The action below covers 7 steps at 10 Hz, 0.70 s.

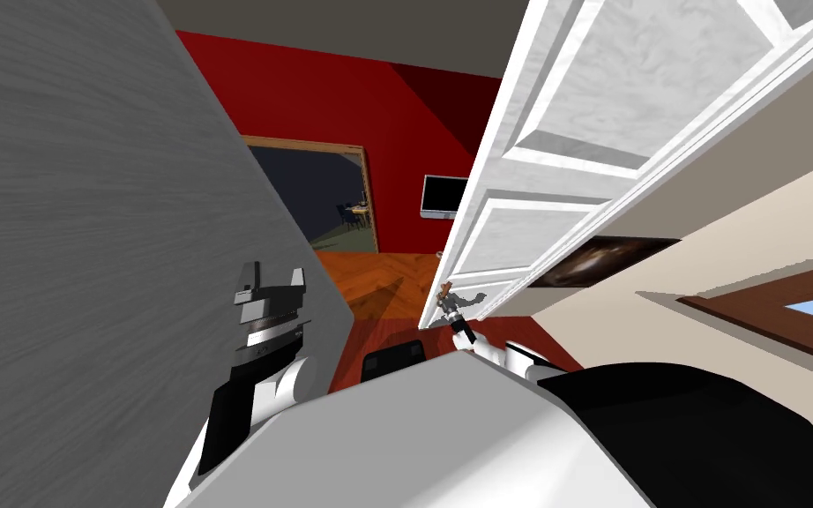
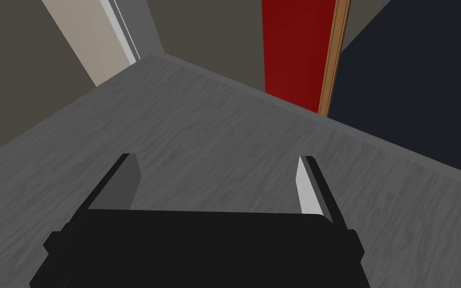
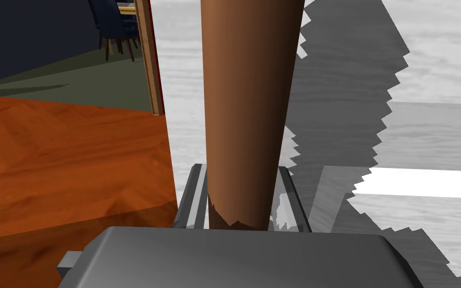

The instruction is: Pull the door open

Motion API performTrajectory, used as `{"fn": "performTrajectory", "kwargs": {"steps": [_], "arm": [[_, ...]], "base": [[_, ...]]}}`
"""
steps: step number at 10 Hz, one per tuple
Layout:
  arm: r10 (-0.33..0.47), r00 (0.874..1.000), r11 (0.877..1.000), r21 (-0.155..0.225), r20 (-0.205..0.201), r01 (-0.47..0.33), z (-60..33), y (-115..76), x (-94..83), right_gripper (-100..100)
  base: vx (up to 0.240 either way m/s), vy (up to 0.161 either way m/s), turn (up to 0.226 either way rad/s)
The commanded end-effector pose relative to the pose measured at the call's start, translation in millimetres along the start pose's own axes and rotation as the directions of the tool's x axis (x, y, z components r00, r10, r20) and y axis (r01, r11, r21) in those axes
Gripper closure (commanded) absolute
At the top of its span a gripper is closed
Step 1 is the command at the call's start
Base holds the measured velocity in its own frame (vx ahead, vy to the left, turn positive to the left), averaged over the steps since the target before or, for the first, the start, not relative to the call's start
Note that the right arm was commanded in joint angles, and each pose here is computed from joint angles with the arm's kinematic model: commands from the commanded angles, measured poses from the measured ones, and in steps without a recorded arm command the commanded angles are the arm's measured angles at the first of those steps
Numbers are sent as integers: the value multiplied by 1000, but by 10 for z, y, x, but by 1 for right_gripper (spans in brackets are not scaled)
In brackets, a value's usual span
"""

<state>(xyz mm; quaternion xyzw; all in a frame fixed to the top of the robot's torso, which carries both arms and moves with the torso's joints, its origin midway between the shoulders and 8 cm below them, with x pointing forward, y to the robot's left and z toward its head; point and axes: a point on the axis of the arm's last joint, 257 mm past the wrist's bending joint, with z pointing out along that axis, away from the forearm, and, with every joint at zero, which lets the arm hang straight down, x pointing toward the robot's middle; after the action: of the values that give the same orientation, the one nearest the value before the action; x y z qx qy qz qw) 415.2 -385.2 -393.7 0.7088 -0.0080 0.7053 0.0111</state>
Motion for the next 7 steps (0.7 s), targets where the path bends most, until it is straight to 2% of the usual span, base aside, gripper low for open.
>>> {"fn": "performTrajectory", "kwargs": {"steps": [1, 3, 4, 5, 7], "arm": [[2, 1000, 1000, 25, -7, -2, -36, -12, 22, 100], [4, 1000, 999, 52, -5, -4, -92, -28, 22, 100], [1, 1000, 999, 43, 0, -1, -80, -30, 4, 100], [1, 1000, 998, 63, 2, -1, -172, -27, -12, 100], [0, 1000, 996, 87, -2, 0, -274, -10, -4, 100]], "base": [[-208, -48, 94], [-187, -54, 71], [-89, -24, 17], [-119, -40, 113], [-203, -99, 155]]}}
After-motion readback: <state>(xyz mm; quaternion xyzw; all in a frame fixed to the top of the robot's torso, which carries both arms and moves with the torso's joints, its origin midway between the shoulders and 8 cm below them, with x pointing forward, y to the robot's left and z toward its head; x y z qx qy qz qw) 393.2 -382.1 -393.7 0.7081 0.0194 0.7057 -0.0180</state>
